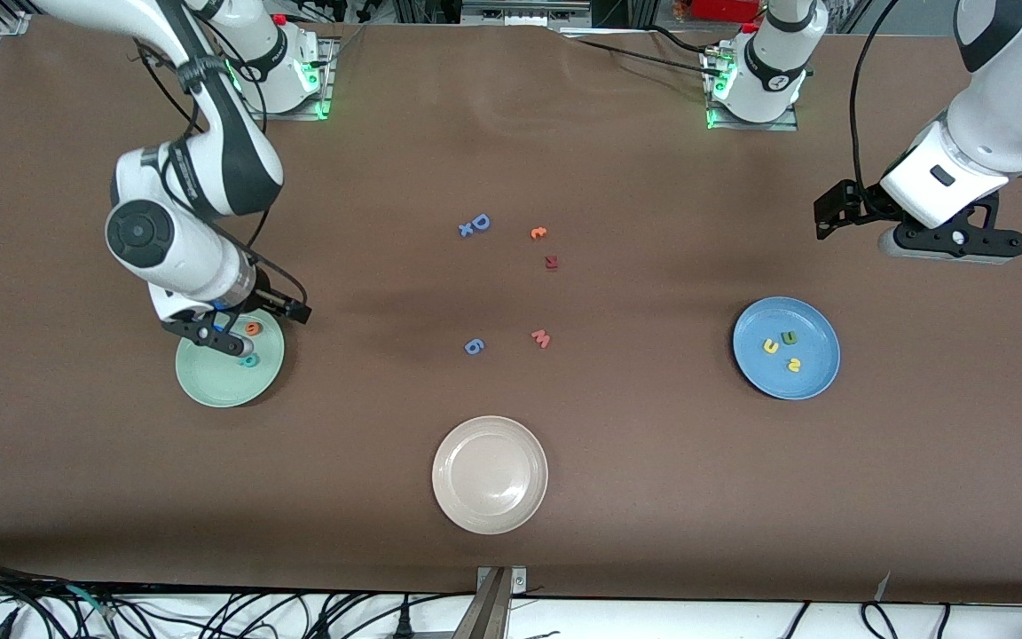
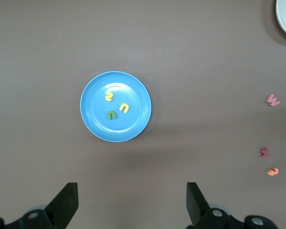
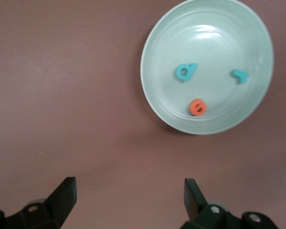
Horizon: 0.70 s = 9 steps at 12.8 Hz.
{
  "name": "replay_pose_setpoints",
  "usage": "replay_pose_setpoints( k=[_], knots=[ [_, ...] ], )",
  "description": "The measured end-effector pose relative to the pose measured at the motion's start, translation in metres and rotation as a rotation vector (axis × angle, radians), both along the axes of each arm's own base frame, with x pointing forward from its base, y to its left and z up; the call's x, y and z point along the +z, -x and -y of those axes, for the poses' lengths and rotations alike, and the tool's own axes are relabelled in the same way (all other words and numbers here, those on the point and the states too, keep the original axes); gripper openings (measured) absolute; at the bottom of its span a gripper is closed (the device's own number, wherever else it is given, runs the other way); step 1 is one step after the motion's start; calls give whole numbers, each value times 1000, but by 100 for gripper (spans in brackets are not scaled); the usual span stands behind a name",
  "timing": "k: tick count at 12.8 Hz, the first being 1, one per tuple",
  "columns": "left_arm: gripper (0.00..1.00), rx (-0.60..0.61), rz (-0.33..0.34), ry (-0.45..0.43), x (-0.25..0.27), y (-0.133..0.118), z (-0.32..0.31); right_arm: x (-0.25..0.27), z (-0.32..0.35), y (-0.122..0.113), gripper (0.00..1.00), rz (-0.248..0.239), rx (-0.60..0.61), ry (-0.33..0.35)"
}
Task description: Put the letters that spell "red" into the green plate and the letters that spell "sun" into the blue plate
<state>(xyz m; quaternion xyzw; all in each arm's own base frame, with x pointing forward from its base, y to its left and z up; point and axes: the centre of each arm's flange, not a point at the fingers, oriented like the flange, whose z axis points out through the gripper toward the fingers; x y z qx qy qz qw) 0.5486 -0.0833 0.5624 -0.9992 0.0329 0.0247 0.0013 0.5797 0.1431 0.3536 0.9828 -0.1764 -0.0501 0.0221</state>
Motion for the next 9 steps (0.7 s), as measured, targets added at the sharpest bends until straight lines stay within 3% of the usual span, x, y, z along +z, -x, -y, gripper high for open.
replay_pose_setpoints(
  k=[5, 9],
  knots=[
    [100, 0, -1, 0, 0, 0, 0, 102, 45, 19, 100, 3, 96, 14],
    [100, 0, -1, 0, 1, 0, 0, 165, 81, 15, 100, -11, 133, 13]
  ],
)
